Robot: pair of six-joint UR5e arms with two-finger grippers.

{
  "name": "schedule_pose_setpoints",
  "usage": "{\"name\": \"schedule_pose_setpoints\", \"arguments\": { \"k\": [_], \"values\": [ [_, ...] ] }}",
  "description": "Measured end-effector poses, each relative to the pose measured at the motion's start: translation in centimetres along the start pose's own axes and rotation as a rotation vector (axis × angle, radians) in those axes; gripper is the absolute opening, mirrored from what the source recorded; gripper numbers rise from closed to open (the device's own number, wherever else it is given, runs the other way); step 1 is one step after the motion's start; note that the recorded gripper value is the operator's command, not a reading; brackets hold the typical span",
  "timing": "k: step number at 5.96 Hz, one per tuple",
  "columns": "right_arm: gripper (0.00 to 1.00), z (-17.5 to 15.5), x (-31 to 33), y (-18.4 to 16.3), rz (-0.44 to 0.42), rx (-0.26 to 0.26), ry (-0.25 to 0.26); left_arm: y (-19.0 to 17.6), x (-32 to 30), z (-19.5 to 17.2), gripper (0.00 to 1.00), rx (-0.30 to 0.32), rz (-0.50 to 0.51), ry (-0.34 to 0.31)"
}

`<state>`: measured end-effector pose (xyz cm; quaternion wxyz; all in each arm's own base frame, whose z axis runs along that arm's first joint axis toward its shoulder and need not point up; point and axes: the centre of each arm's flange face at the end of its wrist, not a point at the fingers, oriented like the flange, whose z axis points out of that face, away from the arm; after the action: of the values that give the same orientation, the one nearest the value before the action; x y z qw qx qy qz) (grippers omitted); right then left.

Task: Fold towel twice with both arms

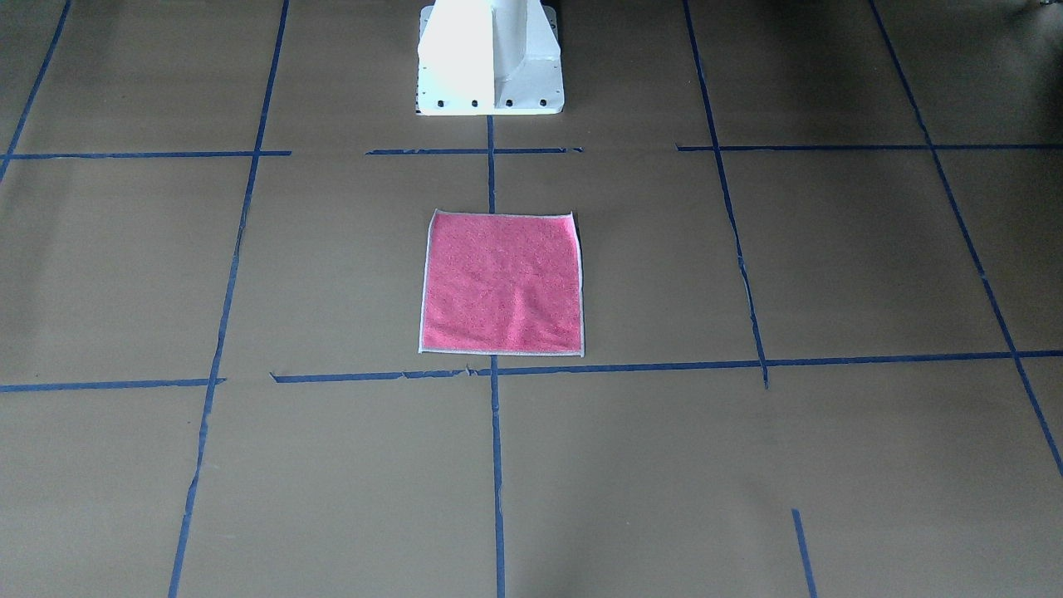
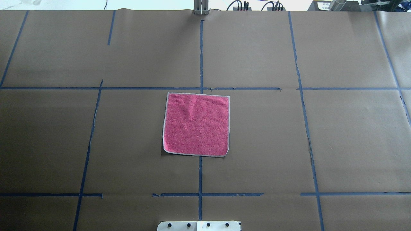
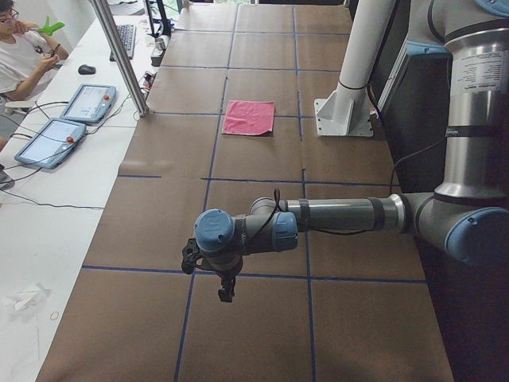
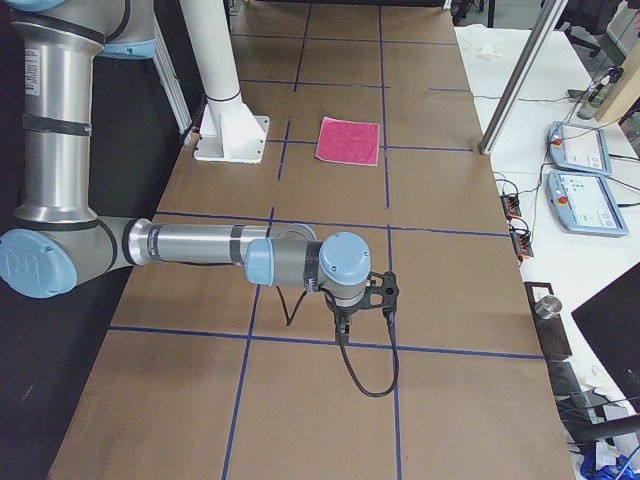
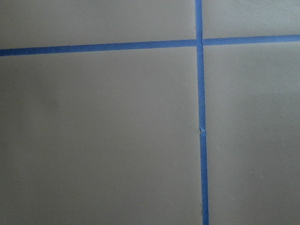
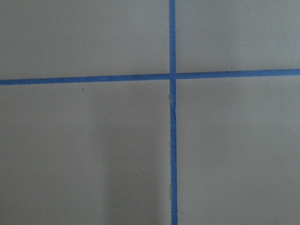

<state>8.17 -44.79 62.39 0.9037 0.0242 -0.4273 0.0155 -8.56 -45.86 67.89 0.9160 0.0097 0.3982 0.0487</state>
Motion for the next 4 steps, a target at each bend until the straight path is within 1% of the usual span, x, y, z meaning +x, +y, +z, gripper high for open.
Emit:
{"name": "schedule_pose_setpoints", "arguments": {
  "k": [1,2,3,4],
  "values": [
    [1.00,-0.6,-1.5,-1.9,-0.031,0.011,0.002,-0.6,1.3,-0.6,1.00,0.020,0.017,-0.005],
    [1.00,-1.1,-3.1,-3.8,-0.064,0.024,0.002,-1.6,4.7,-1.1,1.00,0.032,0.020,-0.008],
    [1.00,-1.2,-4.5,-5.0,-0.093,0.028,-0.008,-2.7,10.2,-1.2,1.00,0.033,0.009,-0.003],
    [1.00,-0.9,-7.3,-6.4,-0.137,0.022,-0.019,-3.3,16.5,-1.2,1.00,0.031,-0.007,0.011]
  ]
}}
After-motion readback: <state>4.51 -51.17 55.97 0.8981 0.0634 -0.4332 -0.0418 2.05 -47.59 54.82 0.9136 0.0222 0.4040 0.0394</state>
